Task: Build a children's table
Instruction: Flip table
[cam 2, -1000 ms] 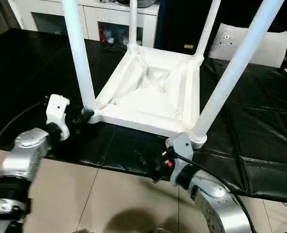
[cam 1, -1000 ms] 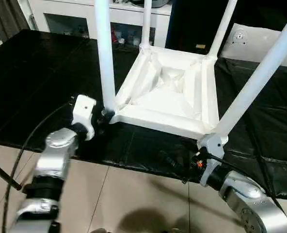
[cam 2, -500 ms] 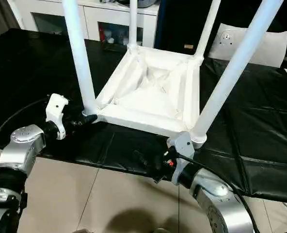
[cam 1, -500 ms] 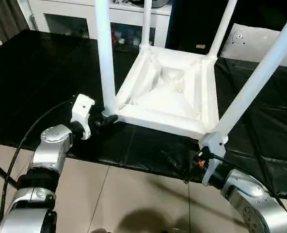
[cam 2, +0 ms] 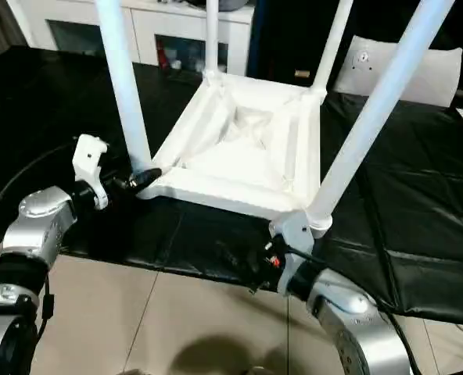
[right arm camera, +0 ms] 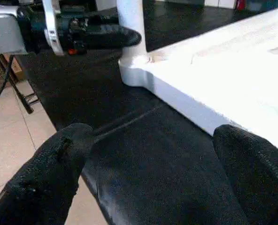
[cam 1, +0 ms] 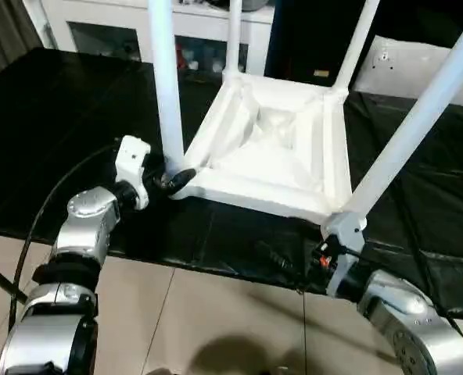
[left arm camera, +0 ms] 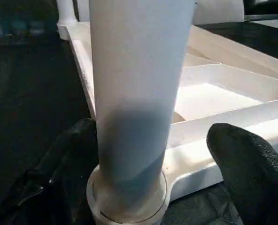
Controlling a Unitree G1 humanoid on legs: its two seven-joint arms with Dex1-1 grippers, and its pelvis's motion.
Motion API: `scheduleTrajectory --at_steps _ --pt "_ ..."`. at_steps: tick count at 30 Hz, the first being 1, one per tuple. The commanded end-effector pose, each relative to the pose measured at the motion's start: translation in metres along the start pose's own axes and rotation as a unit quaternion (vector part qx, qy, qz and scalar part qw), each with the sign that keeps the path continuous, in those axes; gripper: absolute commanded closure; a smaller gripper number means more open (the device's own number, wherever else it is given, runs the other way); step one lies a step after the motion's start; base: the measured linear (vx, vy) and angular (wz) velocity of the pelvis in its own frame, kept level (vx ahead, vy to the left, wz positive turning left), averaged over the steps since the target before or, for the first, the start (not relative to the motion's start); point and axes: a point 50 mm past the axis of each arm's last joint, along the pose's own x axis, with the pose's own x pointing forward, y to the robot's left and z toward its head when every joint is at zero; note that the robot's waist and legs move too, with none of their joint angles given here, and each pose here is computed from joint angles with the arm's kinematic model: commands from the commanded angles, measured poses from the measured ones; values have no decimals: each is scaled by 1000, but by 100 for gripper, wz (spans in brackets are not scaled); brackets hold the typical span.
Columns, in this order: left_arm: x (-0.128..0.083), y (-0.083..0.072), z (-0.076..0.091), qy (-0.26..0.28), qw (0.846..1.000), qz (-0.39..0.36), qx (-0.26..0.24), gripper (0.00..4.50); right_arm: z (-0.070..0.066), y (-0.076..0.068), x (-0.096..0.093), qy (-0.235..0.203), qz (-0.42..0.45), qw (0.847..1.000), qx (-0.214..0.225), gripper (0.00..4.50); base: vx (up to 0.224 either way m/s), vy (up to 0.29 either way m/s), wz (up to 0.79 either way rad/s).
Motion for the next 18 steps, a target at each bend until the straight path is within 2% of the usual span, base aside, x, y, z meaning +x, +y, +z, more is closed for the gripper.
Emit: scheduleTrajectory --at_steps 1,10,18 --pt "6 -3 2 7 1000 -3 9 64 0 0 0 -1 2 1000 0 0 0 0 0" --pt "12 -1 -1 8 999 42 11 155 0 2 3 2 2 1000 0 0 0 0 0" --pt "16 -2 -1 -5 998 56 -20 226 1 3 5 1 4 1000 0 0 0 0 0"
